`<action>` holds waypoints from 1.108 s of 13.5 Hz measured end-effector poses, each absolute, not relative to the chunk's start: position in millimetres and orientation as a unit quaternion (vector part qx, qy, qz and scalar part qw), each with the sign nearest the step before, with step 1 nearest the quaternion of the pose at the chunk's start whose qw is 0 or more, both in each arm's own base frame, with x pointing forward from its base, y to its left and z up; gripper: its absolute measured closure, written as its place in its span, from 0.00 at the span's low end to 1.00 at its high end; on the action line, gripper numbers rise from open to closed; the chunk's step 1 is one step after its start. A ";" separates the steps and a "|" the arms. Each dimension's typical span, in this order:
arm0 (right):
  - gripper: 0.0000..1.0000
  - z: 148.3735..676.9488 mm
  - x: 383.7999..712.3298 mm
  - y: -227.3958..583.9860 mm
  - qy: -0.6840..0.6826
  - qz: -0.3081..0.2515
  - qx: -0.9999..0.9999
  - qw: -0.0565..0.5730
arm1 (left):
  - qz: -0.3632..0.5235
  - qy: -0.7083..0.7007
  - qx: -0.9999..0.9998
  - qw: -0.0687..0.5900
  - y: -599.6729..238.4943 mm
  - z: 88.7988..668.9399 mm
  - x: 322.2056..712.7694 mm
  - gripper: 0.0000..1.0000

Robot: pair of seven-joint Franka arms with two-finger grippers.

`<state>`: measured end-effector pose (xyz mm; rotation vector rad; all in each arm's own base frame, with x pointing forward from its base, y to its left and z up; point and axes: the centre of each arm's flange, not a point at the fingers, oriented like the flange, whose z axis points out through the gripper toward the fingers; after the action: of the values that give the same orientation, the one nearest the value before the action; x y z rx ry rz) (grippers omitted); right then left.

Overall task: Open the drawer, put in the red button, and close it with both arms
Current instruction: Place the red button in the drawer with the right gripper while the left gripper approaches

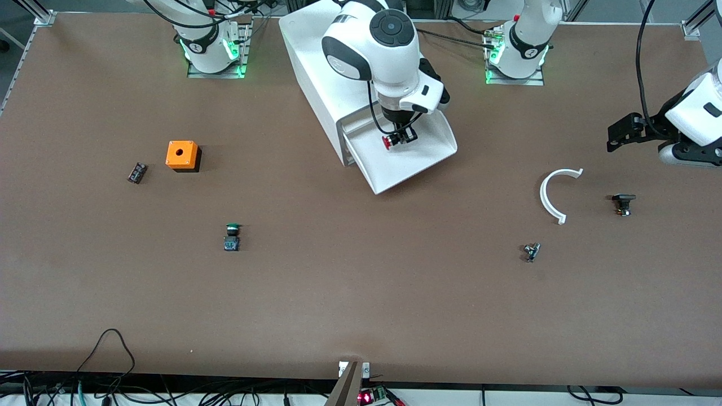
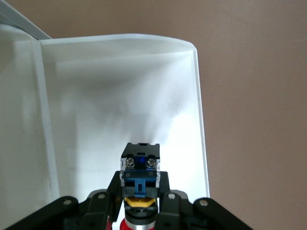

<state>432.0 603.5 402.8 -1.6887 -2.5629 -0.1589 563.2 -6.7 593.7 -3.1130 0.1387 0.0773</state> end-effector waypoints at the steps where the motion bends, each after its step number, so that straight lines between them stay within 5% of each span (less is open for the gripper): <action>1: 0.67 395.6 433.0 603.2 -0.833 -0.046 -0.550 0.035 | 0.025 0.045 -0.999 0.012 -6.7 593.7 563.2 0.00; 7: 0.67 336.8 426.1 619.5 -0.830 -0.038 -0.555 0.043 | 0.025 0.045 -0.999 0.012 -6.9 593.7 563.2 0.00; 9: 0.54 339.0 423.8 624.8 -0.806 -0.050 -0.588 0.044 | 0.025 0.045 -0.999 0.012 -6.9 593.7 563.2 0.00; 14: 0.00 425.9 440.6 611.3 -0.746 -0.113 -0.655 0.031 | 0.024 0.044 -0.999 0.012 -6.4 594.0 563.2 0.00; 15: 0.00 448.3 452.3 596.6 -0.723 -0.121 -0.679 0.023 | 0.024 0.044 -0.999 0.012 -5.9 594.0 563.2 0.00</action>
<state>452.3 596.6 448.3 -2.1035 -2.2393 -0.3748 563.2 -5.9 594.0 -3.1131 0.1365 0.0762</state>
